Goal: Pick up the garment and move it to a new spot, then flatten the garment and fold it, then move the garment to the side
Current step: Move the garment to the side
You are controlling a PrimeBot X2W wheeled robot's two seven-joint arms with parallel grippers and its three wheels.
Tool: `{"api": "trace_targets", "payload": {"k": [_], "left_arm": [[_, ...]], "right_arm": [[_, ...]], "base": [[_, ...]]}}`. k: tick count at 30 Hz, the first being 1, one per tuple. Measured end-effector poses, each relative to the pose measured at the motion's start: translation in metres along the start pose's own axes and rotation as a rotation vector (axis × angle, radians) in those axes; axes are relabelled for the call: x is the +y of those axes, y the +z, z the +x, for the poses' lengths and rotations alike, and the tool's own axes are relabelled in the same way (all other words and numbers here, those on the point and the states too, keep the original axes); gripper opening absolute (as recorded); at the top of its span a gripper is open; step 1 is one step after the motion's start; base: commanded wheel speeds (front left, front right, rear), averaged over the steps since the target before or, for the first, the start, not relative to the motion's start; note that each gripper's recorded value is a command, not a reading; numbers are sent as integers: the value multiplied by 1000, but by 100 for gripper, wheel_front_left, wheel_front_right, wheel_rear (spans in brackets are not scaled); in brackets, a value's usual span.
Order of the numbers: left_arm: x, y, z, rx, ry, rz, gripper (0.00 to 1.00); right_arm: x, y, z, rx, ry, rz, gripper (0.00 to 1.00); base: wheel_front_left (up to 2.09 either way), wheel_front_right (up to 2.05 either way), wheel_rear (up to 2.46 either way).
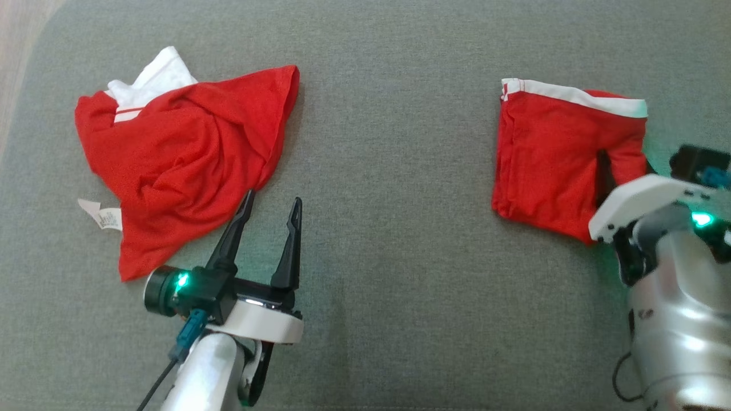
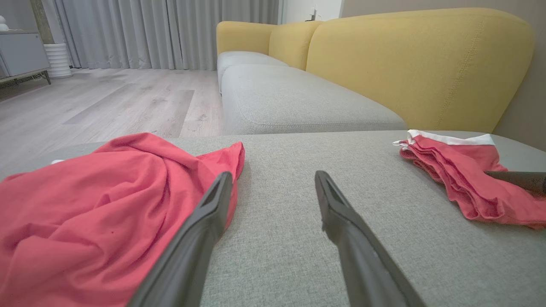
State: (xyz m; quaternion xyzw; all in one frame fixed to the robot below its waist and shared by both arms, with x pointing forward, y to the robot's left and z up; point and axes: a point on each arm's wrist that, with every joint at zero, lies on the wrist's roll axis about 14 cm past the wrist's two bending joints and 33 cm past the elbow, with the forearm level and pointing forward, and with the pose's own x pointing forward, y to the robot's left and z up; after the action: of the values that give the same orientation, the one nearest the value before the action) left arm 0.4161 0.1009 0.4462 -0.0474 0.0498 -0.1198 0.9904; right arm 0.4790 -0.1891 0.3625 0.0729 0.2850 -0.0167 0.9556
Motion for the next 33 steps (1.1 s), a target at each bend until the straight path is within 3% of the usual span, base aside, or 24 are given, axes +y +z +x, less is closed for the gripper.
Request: {"api": "trace_targets", "payload": {"k": [1,2,7,10,19,23,33], "left_arm": [[1,0,-1,1,2,0,100],[1,0,-1,1,3,1,100],[-1,5,0,-12,1,4,100],[-6,8,2,-23,-14,3,100],[-13,11,6,-35,-34,-2,100],[-9,7,7,-24,-24,-5,100],[1,-1,7,-2,0,-6,100]], "right_arm": [[1,2,2,9,4,-6,57],[3,5,4,11,8,-17,0],[10,11,0,-9,34,-141,0],[-3,19,-5,-26,23,-264,0],[-141,57,-31,9,-223,-583,0],[-175,72,-35,24,-291,-622,0],[-187,92,-25,-9,-322,-633,0]], "base": [[0,0,0],[0,0,0],[0,0,0],[0,0,0],[0,0,0],[0,0,0],[0,0,0]]}}
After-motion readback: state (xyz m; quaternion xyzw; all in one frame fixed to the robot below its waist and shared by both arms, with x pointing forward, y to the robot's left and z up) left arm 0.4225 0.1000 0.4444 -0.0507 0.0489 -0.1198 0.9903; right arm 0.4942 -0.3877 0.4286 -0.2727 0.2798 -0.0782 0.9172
